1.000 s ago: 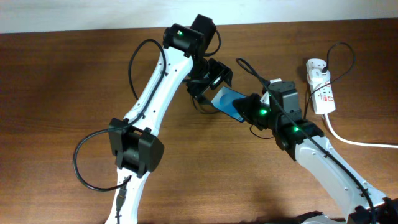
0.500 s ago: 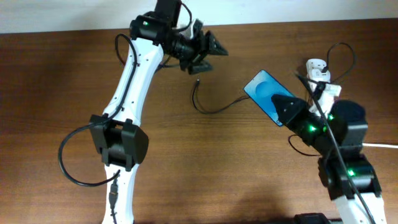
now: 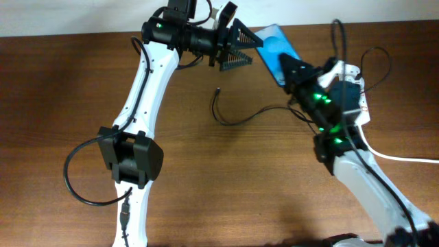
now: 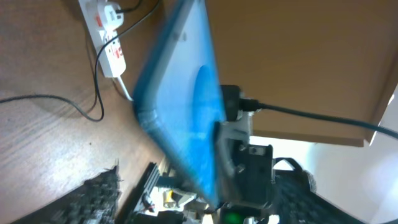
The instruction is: Plug charger to phone and switch on socket
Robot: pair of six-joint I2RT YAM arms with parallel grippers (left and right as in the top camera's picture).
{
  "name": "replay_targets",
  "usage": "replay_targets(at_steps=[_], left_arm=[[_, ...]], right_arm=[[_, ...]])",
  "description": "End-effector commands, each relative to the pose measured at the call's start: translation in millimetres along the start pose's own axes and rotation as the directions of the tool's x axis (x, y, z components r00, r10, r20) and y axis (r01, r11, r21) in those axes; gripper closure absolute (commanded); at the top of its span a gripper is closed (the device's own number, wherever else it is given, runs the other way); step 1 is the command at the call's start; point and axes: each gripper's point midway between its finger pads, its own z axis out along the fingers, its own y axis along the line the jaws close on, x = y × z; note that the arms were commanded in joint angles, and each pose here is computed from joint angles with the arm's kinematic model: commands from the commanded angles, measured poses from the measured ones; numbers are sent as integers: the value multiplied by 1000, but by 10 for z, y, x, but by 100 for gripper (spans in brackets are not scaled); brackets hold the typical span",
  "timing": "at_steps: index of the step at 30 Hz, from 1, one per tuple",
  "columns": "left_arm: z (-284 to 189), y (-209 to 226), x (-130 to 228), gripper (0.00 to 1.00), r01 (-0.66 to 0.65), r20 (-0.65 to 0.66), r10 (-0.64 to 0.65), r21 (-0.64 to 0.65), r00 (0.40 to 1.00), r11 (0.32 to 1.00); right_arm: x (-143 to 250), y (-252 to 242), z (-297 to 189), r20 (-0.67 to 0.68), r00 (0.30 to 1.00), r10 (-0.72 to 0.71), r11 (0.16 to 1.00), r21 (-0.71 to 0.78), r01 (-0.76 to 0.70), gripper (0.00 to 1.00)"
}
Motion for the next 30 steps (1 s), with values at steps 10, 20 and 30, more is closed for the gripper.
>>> replay_targets(at_steps=[10, 20, 30], left_arm=[[53, 62, -129, 44, 85, 82, -78, -86, 994, 993], [104, 113, -150, 62, 84, 104, -71, -124, 992, 989], [77, 53, -393, 70, 103, 201, -78, -119, 976, 988]], right_arm=[[214, 102, 221, 102, 987, 127, 991, -63, -121, 96], [321, 126, 276, 82, 983, 165, 985, -57, -160, 96], [427, 95, 287, 57, 980, 189, 982, -41, -187, 96]])
